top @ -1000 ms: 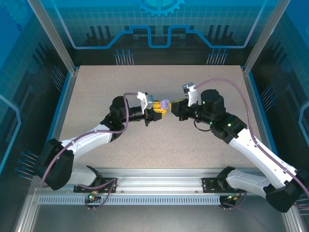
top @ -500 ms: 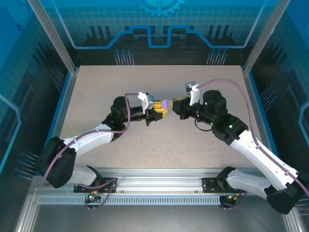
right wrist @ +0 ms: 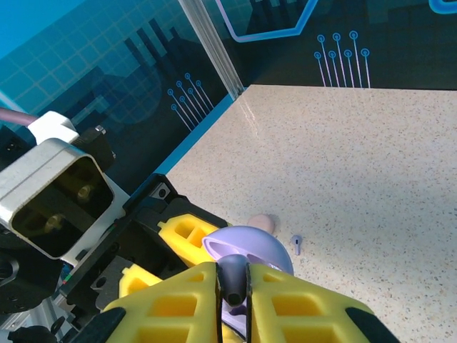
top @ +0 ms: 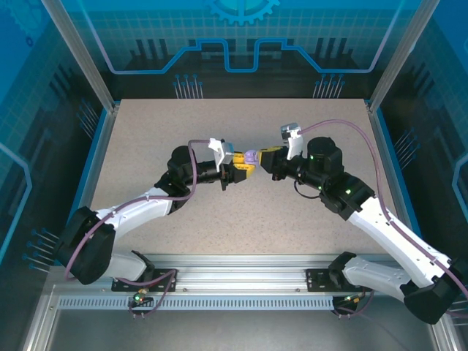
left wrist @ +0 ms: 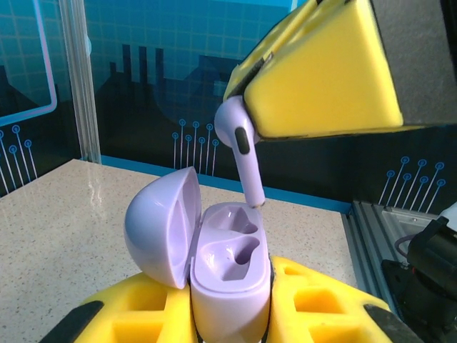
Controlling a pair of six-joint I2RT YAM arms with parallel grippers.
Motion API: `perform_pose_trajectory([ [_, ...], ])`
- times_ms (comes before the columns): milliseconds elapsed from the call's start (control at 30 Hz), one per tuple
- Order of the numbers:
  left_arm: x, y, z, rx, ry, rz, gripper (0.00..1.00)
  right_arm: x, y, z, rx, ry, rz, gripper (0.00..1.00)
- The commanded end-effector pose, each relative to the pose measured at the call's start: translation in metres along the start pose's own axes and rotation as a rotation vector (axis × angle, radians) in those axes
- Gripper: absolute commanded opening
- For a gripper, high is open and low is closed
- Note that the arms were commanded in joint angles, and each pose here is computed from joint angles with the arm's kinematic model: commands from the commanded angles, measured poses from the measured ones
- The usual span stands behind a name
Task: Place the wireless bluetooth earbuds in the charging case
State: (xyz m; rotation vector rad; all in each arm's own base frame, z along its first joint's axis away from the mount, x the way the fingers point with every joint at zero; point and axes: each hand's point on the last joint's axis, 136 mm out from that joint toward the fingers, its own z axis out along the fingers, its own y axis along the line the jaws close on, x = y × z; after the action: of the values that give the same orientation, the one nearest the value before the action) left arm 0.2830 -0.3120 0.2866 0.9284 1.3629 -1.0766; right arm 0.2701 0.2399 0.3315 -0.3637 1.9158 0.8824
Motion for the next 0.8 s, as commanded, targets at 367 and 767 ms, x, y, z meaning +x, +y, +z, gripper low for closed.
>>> perform_pose_trajectory([
  [367,-0.017,-0.008,0.006,0.059,-0.020,-0.021,0.15,-0.001,0.000,0.001,0.009,-0.025,-0.015,0.16],
  [767,-0.020,-0.008,0.006,0.056,-0.017,-0.026,0.15,0.013,0.001,0.006,-0.009,0.044,-0.032,0.16],
])
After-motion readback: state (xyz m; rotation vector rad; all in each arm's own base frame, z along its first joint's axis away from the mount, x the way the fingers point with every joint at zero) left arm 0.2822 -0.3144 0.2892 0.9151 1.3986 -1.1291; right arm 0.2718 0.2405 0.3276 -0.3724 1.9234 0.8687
